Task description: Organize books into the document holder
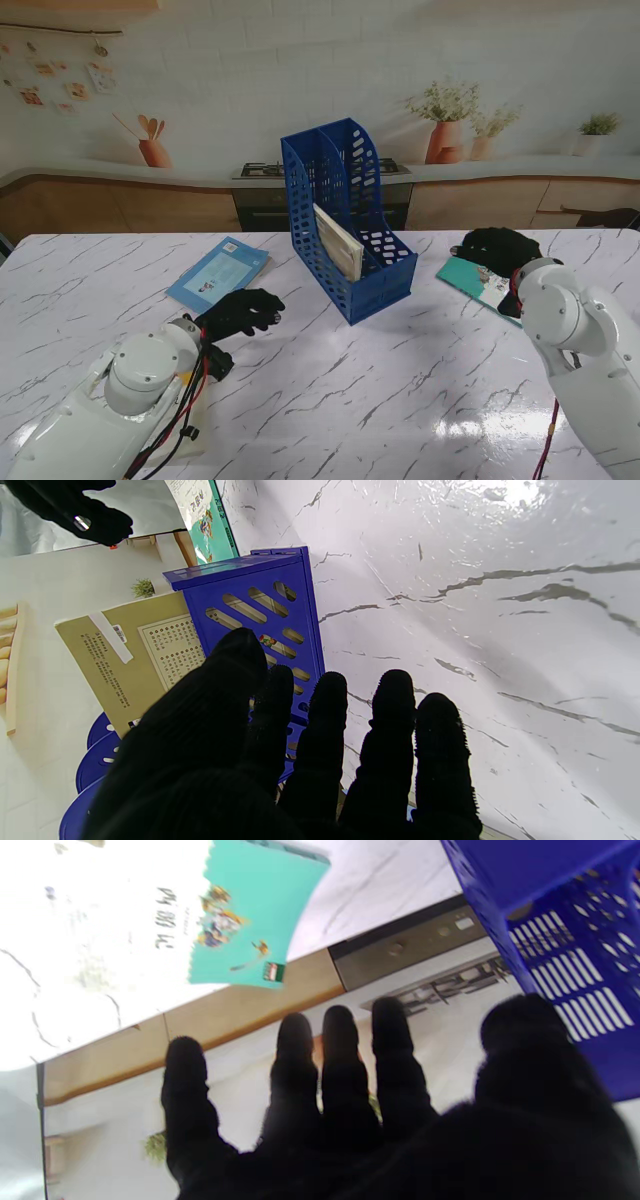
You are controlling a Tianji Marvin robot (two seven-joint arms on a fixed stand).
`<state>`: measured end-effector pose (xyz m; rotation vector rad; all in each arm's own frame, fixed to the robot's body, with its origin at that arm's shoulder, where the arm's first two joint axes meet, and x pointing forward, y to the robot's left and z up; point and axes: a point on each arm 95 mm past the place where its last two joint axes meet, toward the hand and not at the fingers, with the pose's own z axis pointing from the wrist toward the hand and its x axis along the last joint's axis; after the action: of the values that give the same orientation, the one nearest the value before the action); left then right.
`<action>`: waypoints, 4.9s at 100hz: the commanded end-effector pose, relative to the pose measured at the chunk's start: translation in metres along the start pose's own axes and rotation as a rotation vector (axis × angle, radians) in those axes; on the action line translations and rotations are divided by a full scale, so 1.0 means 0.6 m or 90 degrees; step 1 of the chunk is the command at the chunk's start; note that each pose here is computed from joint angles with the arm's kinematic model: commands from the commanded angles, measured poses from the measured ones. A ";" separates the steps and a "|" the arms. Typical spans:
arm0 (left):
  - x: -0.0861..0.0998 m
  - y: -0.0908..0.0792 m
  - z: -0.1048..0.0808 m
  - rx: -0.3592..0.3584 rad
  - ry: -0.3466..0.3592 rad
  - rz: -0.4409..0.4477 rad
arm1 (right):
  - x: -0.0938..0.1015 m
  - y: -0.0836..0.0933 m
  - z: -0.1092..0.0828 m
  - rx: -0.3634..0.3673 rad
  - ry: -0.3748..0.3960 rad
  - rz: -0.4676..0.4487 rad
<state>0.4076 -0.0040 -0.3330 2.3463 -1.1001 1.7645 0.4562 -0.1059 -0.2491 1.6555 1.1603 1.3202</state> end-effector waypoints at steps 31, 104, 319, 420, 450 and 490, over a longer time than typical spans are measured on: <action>-0.001 0.012 0.004 -0.016 0.006 -0.009 | -0.056 -0.037 0.017 0.068 -0.056 -0.003; -0.001 0.015 0.015 -0.023 0.002 -0.015 | -0.137 -0.103 0.044 0.172 -0.126 -0.001; -0.016 0.017 0.011 -0.014 -0.005 -0.024 | -0.026 -0.165 -0.092 0.252 0.042 0.006; -0.017 0.028 0.017 -0.031 -0.007 -0.029 | -0.074 -0.224 -0.081 0.223 0.014 0.002; -0.017 0.028 0.014 -0.028 -0.009 -0.032 | -0.062 -0.253 -0.077 0.255 0.023 0.054; -0.020 0.030 0.012 -0.027 -0.004 -0.043 | -0.011 -0.273 -0.080 0.278 0.094 0.085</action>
<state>0.4057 -0.0082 -0.3518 2.3765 -1.0433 1.6887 0.3902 -0.0729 -0.3658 1.9378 1.4661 1.3565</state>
